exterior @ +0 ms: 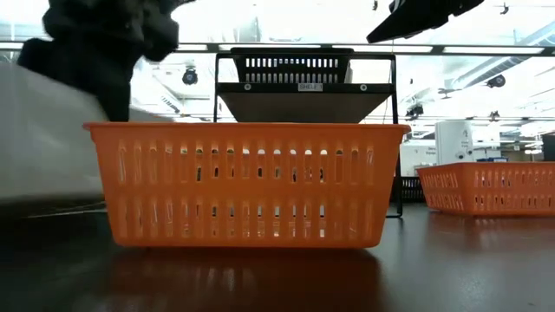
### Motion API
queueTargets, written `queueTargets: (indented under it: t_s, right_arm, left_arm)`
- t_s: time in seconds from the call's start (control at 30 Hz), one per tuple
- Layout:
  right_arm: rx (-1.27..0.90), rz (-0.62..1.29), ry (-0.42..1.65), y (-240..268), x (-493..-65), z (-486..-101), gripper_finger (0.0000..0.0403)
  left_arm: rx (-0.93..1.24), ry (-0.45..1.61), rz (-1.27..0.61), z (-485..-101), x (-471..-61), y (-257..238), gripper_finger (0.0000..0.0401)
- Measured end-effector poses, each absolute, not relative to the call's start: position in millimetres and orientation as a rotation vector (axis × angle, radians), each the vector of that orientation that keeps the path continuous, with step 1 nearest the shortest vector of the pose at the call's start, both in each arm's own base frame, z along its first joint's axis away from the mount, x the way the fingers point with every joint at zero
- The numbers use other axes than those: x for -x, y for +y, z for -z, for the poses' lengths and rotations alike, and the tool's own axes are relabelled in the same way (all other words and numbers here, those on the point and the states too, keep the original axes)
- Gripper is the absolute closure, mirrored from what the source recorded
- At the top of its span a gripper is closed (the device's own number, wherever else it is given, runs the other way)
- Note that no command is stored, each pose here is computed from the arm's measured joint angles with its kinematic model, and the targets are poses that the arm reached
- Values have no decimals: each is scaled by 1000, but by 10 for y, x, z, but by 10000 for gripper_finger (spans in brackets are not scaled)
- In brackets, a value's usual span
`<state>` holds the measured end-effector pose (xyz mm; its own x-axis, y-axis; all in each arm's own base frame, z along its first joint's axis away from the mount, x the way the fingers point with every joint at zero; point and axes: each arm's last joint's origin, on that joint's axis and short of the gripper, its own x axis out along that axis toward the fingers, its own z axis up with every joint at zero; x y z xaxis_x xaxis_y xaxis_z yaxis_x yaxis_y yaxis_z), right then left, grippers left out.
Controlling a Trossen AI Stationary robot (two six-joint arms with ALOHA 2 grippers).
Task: Stack baskets on shelf by color
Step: Stack the right gray bin into the gray bin on the shelf
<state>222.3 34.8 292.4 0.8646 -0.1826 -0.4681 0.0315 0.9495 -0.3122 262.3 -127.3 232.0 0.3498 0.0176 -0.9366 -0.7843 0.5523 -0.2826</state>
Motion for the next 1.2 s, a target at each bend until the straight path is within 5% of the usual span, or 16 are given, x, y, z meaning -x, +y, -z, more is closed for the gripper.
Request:
queueTargets:
  t_s: [0.67, 1.2]
  right_arm:
    - [240, 130, 495, 350, -2231, -2939, 394]
    - [242, 129, 490, 356, -2263, -2927, 394]
  left_arm:
    - [590, 818, -367, -3148, -2015, -909, 400]
    - [-111, 585, -376, -3546, -1920, -747, 401]
